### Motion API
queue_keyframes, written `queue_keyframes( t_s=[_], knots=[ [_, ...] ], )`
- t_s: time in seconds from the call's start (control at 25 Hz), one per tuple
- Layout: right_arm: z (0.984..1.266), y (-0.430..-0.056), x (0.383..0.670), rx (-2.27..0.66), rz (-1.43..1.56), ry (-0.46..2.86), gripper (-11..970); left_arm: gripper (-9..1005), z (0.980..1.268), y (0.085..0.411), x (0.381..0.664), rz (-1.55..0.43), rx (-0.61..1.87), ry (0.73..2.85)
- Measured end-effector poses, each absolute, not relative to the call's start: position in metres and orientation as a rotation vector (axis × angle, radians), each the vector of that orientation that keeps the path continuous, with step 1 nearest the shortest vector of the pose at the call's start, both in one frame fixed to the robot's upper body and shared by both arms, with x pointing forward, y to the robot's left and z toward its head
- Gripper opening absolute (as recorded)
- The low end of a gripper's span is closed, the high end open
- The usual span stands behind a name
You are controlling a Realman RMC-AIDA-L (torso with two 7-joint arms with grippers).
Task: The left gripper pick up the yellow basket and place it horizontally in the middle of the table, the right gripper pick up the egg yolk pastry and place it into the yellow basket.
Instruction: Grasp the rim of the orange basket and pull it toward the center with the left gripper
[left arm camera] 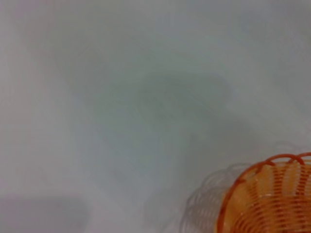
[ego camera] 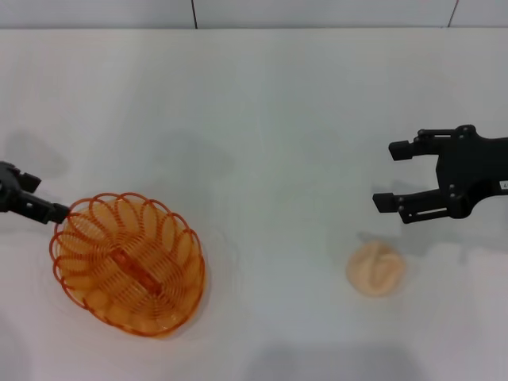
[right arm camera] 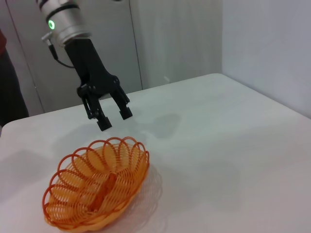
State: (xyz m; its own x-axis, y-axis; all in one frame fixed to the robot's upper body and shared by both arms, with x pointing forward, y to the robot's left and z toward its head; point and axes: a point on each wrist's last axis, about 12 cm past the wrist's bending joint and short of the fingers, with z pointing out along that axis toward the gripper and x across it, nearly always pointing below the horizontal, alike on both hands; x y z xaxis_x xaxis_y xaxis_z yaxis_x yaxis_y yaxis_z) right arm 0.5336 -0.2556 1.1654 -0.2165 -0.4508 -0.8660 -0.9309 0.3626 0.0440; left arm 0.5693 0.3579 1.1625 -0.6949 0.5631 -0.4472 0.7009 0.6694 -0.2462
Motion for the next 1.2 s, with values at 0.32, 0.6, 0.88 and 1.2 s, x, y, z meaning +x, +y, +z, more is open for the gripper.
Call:
queue_keyframes(
  t_s=[0.32,0.6,0.88,1.2],
  knots=[
    [1.165,-0.254,0.533,-1.218,0.759,1.822,832,880,1.145,0.329,0.582,-0.585,1.065,2.602],
    [1.165,-0.254,0.533,-1.22,0.763,1.823,832,879,1.135,0.32,0.582,-0.583,1.095,2.654],
    [1.164,-0.255,0.531,-1.222,0.769,1.826,831,879,1.134,0.319,0.582,-0.585,1.083,2.665],
    [1.163,-0.255,0.531,-1.222,0.772,1.828,830,805,1.131,0.32,0.582,-0.567,1.063,2.697]
  ],
)
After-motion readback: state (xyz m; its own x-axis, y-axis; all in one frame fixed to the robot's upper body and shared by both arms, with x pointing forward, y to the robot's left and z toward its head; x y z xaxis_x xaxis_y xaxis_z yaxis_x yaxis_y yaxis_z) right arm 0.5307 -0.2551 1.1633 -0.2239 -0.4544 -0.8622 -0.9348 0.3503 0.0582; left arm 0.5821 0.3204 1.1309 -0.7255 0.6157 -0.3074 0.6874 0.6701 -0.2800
